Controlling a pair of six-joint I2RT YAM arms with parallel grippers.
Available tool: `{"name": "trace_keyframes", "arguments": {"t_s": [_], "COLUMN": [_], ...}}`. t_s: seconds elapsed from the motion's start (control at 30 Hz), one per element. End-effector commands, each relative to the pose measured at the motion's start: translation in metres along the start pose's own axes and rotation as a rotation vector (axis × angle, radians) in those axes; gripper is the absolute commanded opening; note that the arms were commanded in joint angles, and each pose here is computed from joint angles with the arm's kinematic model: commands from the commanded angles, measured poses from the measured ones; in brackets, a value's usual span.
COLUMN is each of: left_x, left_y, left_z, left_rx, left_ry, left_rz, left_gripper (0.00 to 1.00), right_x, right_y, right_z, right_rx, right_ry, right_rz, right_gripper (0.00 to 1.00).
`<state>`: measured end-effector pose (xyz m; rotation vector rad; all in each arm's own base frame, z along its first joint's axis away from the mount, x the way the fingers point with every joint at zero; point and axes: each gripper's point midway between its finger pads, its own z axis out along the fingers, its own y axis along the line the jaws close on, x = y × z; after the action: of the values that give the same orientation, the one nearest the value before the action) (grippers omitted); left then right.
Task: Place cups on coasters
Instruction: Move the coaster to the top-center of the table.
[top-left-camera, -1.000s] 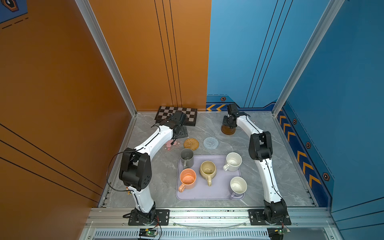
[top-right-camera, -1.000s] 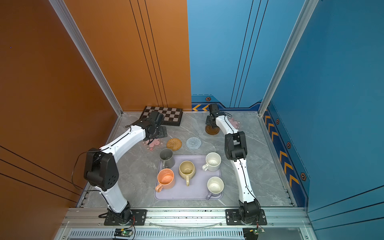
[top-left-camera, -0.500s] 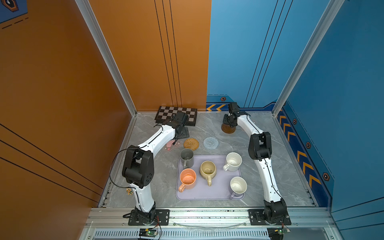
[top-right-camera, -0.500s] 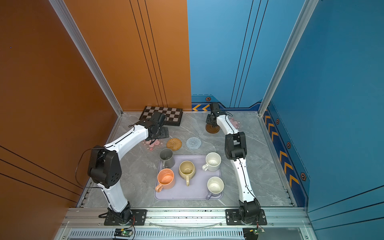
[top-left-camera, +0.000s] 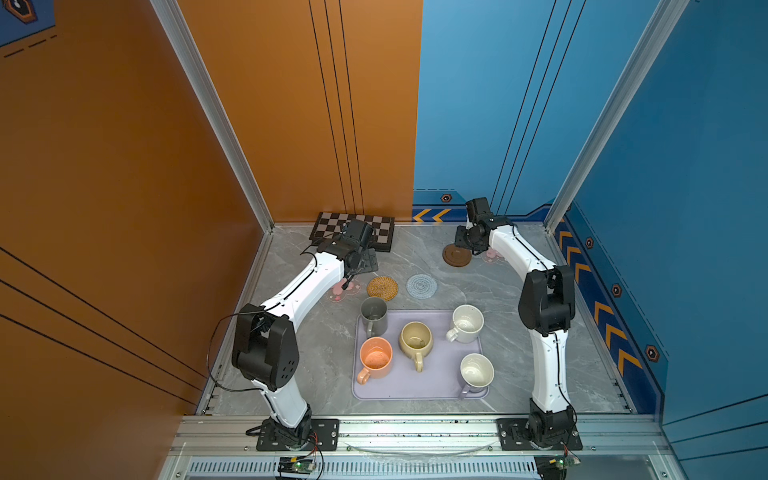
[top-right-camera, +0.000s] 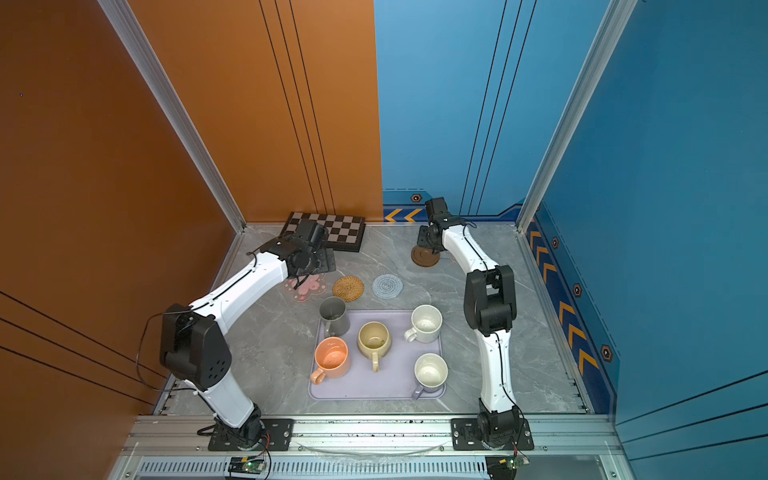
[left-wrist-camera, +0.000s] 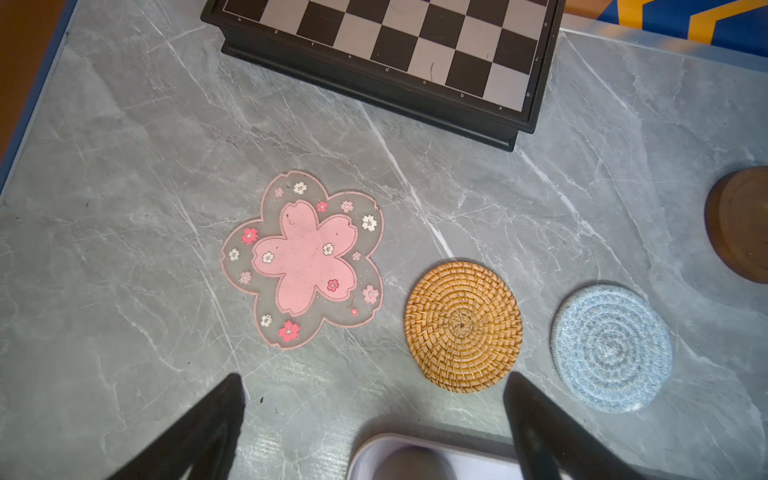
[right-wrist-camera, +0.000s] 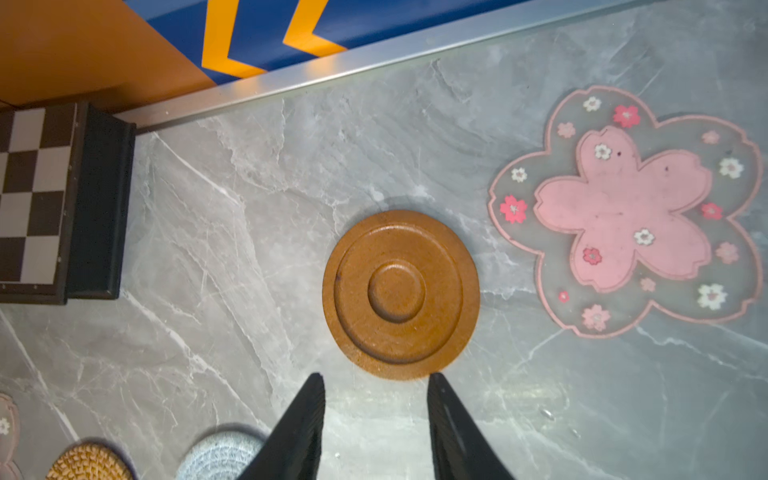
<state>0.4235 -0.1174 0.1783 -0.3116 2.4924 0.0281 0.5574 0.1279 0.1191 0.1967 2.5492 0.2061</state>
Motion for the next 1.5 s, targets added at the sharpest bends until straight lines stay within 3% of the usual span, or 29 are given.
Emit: {"name": "trace_keyframes", "arguments": {"t_s": [0.0,0.23,0.8,1.47], "left_x": [0.008,0.009,0.009,0.007], "left_y": [0.007,0.008,0.010,0.011], "left_z": [-0.003,-0.003,0.012,0.020], "left_rx": [-0.019,-0.020,-0.030,-0.036], "left_ry": [0.009,0.013,0.043,0.054], "left_rz": [0.004,0.001,-0.016,-0.020], "left_gripper": [0.98,0.98,0.98,0.98], "right_x": [0.036,0.060,0.096,0.088], "right_y": [-0.008,-0.006,-0.034,-0.041], "right_z": [0.013,0.026,0.058,0.091], "right_rx": [0.058,0.102,0.170,0.188], "right_ry": [0.092,0.132,0.235,0.228], "right_rz": [-0.067,-0.127,-0.102,-0.047], "right_gripper": [0.43,0.40,0.39,0.40]}}
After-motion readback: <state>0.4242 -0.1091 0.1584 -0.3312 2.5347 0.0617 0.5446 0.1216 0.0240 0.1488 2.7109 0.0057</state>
